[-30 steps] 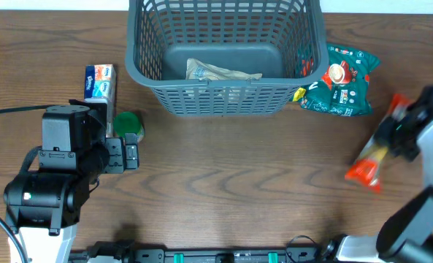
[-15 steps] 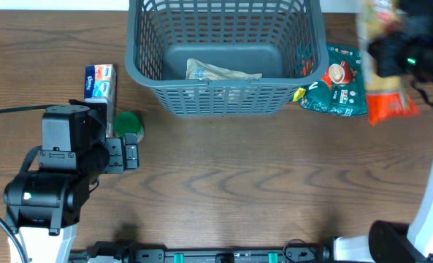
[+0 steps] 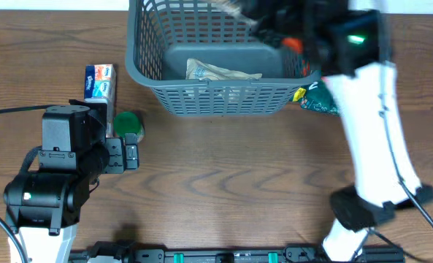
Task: Pack container
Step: 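Lift the spaghetti pack with the right gripper and place it in the basket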
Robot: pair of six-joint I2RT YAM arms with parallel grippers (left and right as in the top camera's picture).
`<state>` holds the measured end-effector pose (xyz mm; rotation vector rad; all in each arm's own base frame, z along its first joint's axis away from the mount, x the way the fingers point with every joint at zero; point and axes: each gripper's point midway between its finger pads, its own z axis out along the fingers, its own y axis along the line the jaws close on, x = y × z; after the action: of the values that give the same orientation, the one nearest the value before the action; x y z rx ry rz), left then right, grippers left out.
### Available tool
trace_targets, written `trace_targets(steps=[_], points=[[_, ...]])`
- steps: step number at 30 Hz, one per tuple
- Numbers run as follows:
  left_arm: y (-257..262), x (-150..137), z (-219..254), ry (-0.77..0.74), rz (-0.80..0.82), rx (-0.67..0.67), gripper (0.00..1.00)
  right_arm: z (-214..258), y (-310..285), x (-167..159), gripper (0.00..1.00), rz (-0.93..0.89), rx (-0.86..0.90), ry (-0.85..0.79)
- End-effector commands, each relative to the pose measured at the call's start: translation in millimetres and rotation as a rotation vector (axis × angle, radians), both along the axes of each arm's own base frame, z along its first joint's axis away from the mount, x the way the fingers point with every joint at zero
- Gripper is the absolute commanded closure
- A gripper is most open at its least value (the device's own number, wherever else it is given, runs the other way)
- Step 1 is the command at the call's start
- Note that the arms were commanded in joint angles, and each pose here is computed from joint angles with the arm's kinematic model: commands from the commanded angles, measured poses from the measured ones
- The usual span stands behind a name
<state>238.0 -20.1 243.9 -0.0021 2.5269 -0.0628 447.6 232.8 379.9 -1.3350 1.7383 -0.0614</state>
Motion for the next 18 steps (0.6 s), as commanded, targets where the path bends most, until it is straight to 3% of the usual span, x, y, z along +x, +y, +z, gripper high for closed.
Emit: trace_targets(steps=[1,8,13,14,16,17,18], points=[[0,0,5,-0.01,-0.01,0.013,0.01,-36,24,13,0.99,0.095,-0.103,0.012],[1,0,5,-0.008,-0.01,0.014,0.01,-143,39,23,0.99,0.127,-0.216,0.25],[1,0,5,-0.009,-0.01,0.014,0.02,-174,35,18,0.96,0.128,-0.256,0.343],[1,0,5,-0.009,-0.01,0.014,0.02,-176,34,15,0.91,0.129,-0.263,0.357],[1,0,5,-0.009,-0.01,0.014,0.02,-179,31,11,0.66,0.128,-0.272,0.38],[1,0,5,-0.009,-0.01,0.014,0.01,-180,30,9,0.62,0.128,-0.275,0.388],[1,0,5,-0.009,-0.01,0.014,0.02,-179,29,7,0.48,0.126,-0.276,0.394]])
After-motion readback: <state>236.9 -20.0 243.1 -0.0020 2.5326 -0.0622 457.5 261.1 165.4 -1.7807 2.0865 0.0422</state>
